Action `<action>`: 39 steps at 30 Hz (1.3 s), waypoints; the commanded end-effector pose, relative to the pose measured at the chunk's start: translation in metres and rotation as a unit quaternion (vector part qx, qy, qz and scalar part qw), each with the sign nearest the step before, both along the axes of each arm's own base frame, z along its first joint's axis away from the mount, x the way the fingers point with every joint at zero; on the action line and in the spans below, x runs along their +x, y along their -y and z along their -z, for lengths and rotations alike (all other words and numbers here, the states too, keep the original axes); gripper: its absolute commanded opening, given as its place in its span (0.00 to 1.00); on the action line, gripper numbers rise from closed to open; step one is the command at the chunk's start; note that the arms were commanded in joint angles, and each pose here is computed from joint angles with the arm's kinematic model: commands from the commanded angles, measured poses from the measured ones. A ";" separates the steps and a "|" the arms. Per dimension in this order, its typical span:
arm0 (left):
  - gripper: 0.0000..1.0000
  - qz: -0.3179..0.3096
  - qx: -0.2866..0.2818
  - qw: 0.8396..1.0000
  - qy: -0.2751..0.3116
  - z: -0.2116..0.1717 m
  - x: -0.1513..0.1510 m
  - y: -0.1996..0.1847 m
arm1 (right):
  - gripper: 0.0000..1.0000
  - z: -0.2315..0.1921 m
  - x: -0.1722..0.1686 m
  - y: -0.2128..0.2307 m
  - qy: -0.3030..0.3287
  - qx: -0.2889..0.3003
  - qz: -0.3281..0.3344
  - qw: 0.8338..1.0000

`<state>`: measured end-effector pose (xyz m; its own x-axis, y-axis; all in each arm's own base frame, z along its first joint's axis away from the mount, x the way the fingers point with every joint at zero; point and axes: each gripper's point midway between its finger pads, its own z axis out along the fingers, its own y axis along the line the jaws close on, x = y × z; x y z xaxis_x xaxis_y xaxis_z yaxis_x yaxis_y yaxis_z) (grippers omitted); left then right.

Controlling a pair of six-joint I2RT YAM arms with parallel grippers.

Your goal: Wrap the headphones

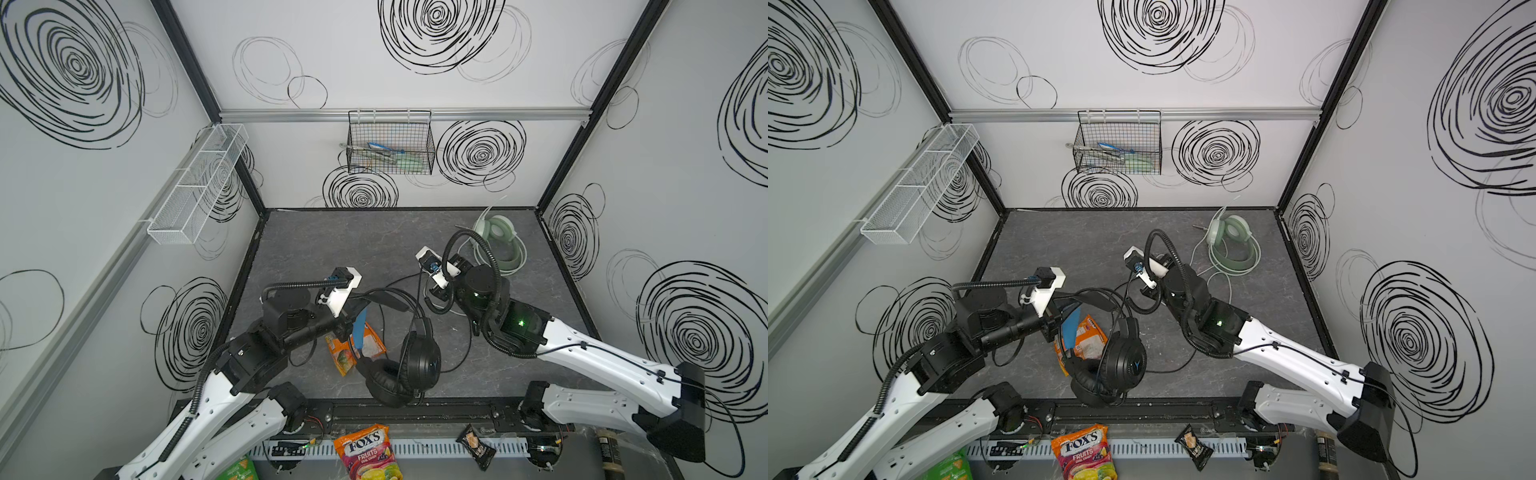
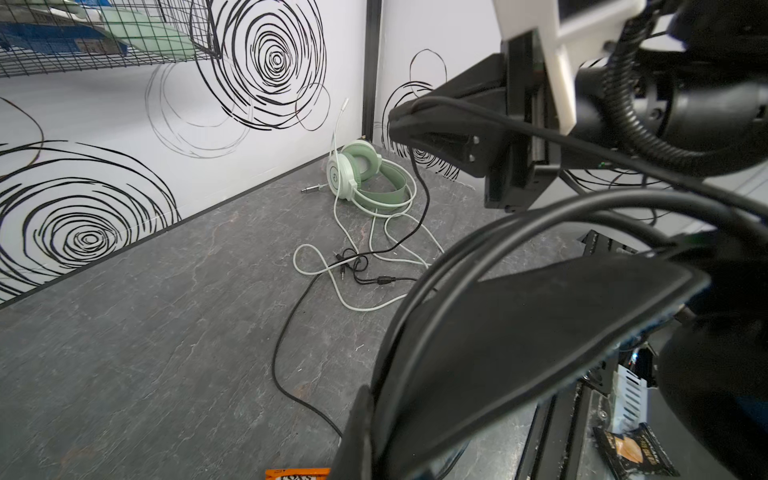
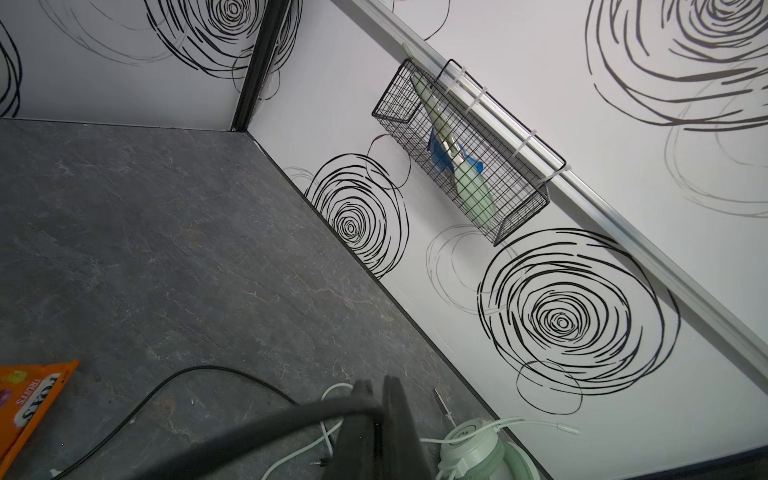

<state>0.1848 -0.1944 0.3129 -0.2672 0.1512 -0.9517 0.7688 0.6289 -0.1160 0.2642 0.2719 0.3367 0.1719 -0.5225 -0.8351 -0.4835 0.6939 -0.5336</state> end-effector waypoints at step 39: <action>0.00 0.025 -0.352 0.933 0.065 -0.194 -0.018 -0.007 | 0.48 0.022 -0.066 -0.049 -0.004 0.158 -0.247 0.956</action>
<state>0.1833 -0.2019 0.4475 -0.2427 -0.3647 -0.8989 0.7853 0.4701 -0.4028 0.1969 0.3208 0.3093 0.3349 -0.1533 -0.9297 -0.7910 0.4904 -0.3658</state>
